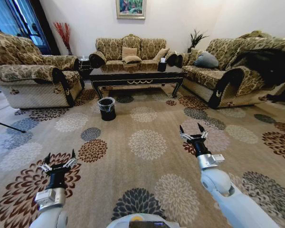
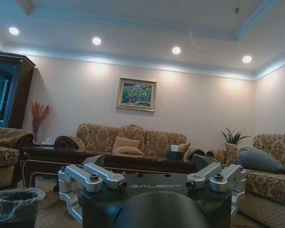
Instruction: Move to the front of the table and pick up the trash from the floor, then place it into the trash bin.
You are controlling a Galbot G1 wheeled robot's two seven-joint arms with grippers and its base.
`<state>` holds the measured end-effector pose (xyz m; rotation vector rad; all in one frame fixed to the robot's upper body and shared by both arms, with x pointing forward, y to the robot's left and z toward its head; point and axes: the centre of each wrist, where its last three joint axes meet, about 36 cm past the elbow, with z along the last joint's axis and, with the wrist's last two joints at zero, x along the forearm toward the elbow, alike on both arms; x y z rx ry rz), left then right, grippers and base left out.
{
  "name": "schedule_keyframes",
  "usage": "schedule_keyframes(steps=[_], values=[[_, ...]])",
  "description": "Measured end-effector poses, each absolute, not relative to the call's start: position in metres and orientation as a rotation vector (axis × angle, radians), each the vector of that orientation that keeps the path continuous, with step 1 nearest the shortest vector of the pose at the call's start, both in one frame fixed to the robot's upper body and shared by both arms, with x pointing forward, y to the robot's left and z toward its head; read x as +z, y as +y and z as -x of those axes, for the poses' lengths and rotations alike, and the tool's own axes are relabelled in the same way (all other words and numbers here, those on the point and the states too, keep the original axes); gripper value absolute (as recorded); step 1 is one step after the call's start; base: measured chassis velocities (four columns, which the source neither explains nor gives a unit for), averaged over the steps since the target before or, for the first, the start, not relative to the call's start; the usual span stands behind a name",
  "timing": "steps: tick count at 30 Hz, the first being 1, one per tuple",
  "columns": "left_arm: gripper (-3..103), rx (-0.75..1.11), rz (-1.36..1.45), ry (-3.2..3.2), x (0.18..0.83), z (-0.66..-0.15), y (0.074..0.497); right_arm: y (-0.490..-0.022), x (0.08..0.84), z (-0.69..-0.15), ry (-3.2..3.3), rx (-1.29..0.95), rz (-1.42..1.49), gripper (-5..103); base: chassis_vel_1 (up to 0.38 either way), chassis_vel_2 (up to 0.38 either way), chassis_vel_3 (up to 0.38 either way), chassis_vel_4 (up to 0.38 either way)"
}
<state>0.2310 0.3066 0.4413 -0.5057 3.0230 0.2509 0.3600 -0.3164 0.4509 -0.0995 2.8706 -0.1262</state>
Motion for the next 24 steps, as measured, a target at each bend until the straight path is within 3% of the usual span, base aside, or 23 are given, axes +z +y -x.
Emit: schedule_keyframes(steps=[24], values=[[100, 0.251, 0.506, 3.023, 0.4413, -0.2309, 0.3066, -0.3164, 0.4509, -0.3600, 2.871, -0.126, 0.100, 100, 0.000, 0.000, 0.000, 0.000]])
